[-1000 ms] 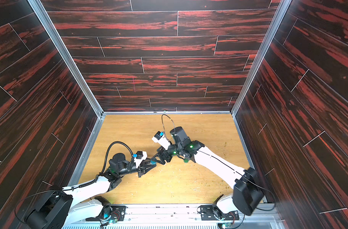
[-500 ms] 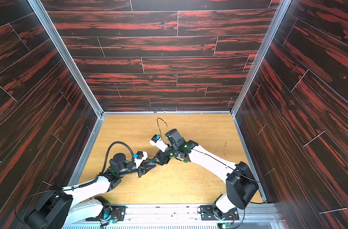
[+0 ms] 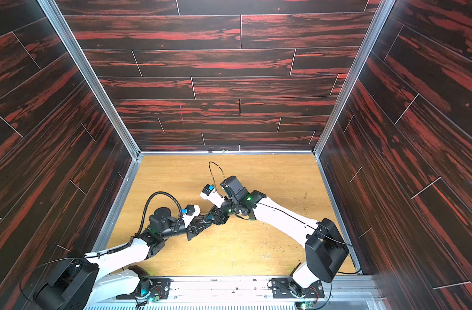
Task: Close the paint jar lid
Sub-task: Screw the lid onto the paint jar.
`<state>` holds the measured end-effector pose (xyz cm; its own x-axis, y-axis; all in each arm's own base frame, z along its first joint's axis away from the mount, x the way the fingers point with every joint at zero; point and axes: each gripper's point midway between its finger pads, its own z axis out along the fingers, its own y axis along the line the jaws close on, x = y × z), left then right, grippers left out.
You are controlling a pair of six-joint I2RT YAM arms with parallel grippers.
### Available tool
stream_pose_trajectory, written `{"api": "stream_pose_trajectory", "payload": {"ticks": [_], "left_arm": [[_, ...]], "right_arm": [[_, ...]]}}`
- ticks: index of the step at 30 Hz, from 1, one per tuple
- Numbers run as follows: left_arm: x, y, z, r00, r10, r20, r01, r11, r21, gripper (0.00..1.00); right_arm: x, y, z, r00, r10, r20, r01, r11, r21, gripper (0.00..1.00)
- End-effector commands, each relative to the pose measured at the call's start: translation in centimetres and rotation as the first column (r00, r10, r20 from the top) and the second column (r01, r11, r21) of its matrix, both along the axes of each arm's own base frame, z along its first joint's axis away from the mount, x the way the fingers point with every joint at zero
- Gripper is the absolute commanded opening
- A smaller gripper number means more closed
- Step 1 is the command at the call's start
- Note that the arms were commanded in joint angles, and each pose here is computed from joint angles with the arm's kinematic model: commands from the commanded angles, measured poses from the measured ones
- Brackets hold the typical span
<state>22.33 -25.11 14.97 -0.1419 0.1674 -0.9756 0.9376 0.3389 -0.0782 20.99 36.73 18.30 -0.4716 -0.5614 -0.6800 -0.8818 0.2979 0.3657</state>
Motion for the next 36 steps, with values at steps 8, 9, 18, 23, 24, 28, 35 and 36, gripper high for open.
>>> {"api": "stream_pose_trajectory", "payload": {"ticks": [8, 9, 18, 23, 24, 28, 35, 36], "left_arm": [[0.5, -0.3, 1.1, 0.999, -0.001, 0.039, 0.001, 1.0, -0.011, 0.0], [0.5, -0.3, 1.2, 0.999, 0.0, 0.04, 0.001, 1.0, -0.012, 0.0], [1.0, -0.2, 1.2, 0.999, 0.021, 0.041, -0.021, 1.0, -0.002, 0.0], [2.1, 0.2, 1.3, 0.995, 0.082, 0.059, -0.082, 0.997, 0.002, 0.0], [2.3, 0.3, 1.5, 0.993, 0.097, 0.067, -0.097, 0.995, 0.0, 0.0], [3.3, 0.6, 1.8, 0.985, 0.147, 0.087, -0.147, 0.989, -0.008, 0.0], [5.1, 1.0, 2.4, 0.967, 0.232, 0.107, -0.229, 0.973, -0.04, 0.0], [5.2, 1.0, 2.5, 0.965, 0.239, 0.108, -0.235, 0.971, -0.045, 0.0]], "right_arm": [[-0.6, 0.0, 0.2, 1.0, 0.005, -0.004, -0.005, 1.0, -0.007, 0.49], [-0.7, 0.0, 0.0, 1.0, 0.006, -0.003, -0.006, 1.0, -0.015, 0.48], [-0.2, 0.2, -1.2, 0.999, -0.035, 0.022, 0.037, 0.997, -0.066, 0.24], [1.1, 0.4, -1.5, 0.988, -0.155, 0.027, 0.157, 0.983, -0.098, 0.1], [1.3, 0.5, -1.5, 0.983, -0.181, 0.03, 0.183, 0.978, -0.104, 0.09], [1.3, 1.3, -1.3, 0.956, -0.288, 0.055, 0.293, 0.945, -0.145, 0.03], [1.4, 2.8, -1.2, 0.831, -0.55, 0.082, 0.553, 0.801, -0.229, 0.02], [1.2, 3.2, -1.4, 0.818, -0.573, 0.057, 0.568, 0.788, -0.235, 0.02]]}}
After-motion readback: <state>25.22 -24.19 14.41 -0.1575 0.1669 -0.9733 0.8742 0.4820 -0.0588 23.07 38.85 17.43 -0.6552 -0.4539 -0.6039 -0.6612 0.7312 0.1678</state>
